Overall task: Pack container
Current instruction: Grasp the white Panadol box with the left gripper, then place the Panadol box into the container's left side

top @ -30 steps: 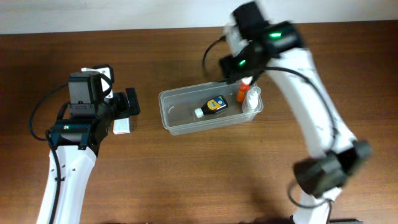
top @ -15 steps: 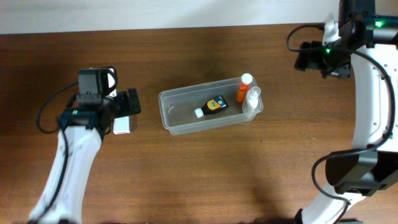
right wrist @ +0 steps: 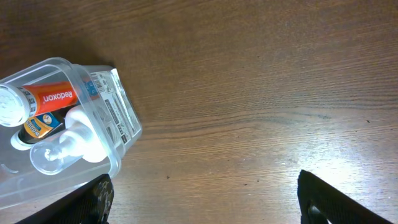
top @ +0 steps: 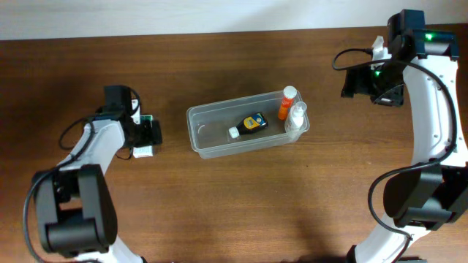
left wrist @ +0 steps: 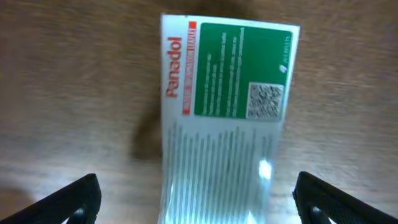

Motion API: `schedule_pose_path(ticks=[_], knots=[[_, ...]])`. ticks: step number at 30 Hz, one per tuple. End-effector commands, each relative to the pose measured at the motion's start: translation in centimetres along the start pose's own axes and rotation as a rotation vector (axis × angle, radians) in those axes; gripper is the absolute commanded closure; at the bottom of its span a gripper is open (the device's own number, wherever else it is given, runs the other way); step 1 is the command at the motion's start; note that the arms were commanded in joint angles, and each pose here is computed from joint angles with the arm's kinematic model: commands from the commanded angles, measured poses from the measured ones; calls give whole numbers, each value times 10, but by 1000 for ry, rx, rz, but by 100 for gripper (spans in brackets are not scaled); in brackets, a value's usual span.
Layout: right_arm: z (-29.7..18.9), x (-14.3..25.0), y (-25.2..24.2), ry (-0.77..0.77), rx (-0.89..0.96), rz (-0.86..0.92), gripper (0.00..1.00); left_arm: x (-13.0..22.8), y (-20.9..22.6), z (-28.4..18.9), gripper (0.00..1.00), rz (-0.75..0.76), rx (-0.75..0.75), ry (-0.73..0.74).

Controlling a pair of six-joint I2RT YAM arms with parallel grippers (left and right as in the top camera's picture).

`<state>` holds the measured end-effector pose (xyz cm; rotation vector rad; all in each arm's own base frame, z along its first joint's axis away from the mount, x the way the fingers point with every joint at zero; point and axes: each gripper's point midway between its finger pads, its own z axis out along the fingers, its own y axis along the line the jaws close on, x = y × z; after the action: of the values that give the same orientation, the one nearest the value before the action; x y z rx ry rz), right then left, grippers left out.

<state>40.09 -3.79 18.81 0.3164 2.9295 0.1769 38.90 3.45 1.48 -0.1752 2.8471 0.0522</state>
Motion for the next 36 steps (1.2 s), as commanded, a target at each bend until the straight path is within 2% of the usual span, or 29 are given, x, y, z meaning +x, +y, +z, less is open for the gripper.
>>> schedule_pose_path(ticks=[1,5,6,7,8,12,15,19,24,29,33,36], knots=[[3,1,4,8,-16,1,14,-5,-2,10,0,58,11,-4],[3,-1,5,1,-22,0,14,-7,-2,14,1,60,11,-11],[3,-1,5,0,-22,0,14,-7,-2,14,9,60,10,-12],[3,-1,5,1,-22,0,14,-8,-2,14,11,60,10,-14],[3,-1,5,1,-21,0,14,-8,-2,14,23,59,11,-15],[3,-1,5,1,-21,0,14,-9,-2,14,52,59,11,-19],[3,-1,5,1,-21,0,14,-9,-3,14,54,59,13,-18],[3,-1,5,1,-21,0,14,-12,-6,13,69,59,30,-29],[3,-1,5,1,-21,0,14,-50,-19,-19,68,66,93,-144],[3,-1,5,1,-21,0,14,-112,-40,-99,68,109,119,-379],[3,-1,5,0,-21,0,14,-138,-80,-164,68,279,153,-544],[3,-1,5,-1,-21,0,14,-134,-122,-192,68,470,169,-612]])
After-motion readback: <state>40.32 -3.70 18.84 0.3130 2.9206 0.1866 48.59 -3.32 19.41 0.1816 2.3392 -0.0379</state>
